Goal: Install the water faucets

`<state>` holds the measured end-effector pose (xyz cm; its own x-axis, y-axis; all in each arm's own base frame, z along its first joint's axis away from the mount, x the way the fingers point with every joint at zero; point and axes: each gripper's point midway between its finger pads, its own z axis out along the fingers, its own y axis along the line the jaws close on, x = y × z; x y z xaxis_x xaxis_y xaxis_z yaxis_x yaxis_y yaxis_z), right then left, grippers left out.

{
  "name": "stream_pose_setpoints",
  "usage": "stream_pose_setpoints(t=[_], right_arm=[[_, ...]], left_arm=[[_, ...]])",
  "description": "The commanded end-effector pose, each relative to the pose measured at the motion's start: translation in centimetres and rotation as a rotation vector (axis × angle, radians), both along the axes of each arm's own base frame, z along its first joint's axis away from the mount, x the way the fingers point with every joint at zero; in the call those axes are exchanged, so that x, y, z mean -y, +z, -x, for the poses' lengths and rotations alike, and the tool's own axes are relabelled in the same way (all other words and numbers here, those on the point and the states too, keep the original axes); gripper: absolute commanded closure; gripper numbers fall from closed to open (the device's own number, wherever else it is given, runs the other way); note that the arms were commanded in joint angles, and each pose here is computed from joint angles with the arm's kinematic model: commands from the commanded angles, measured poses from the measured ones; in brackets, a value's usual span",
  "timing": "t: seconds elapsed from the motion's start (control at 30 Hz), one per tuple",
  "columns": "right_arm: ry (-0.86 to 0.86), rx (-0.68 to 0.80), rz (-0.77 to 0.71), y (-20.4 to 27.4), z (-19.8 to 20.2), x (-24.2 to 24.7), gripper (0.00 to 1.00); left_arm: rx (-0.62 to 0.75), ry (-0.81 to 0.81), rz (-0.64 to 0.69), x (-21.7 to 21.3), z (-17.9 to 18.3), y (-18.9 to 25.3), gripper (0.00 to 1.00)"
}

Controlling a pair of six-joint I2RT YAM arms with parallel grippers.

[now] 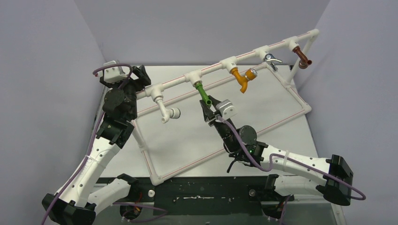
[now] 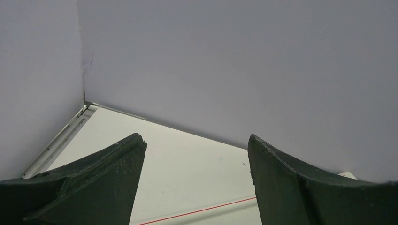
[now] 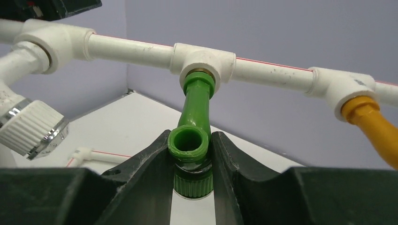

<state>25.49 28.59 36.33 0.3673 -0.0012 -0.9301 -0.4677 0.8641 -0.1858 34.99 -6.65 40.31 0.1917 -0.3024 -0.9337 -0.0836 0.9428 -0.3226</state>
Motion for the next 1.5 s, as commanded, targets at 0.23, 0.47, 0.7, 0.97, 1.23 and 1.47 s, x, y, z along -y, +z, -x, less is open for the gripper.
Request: stream_pose_setpoints(t=[0.23,0.47,0.7,0.97,1.23,1.47], right_arm=[[0.028,-0.184,-0.798,6.3,-1.3,3.8,1.0],[0.081,-0.309,-1.082,6.3,-2.2,4.4,1.0],[0.126,-0.437,-1.329,5.6,-2.9,4.3,1.0],[0.136,-0.61,-1.537,5.5,-3.7,3.3,1.0],[0.18,-0.758,-1.673,5.4,-3.9,2.0,1.0],[0.178,-0.795,-1.693,5.9,-3.7,2.0,1.0]], left_arm=[[-0.352,-0.155,-0.194,3.2,1.8,-10.8,0.21],[-0.347,-0.152,-0.19,3.1,1.8,-10.6,0.19],[-0.339,-0.141,-0.184,2.8,1.8,-10.4,0.14],[-0.317,-0.124,-0.167,2.1,2.0,-9.8,0.12],[-0.304,-0.103,-0.154,1.5,2.1,-9.5,0.11],[-0.296,-0.089,-0.139,1.0,2.0,-9.4,0.11]])
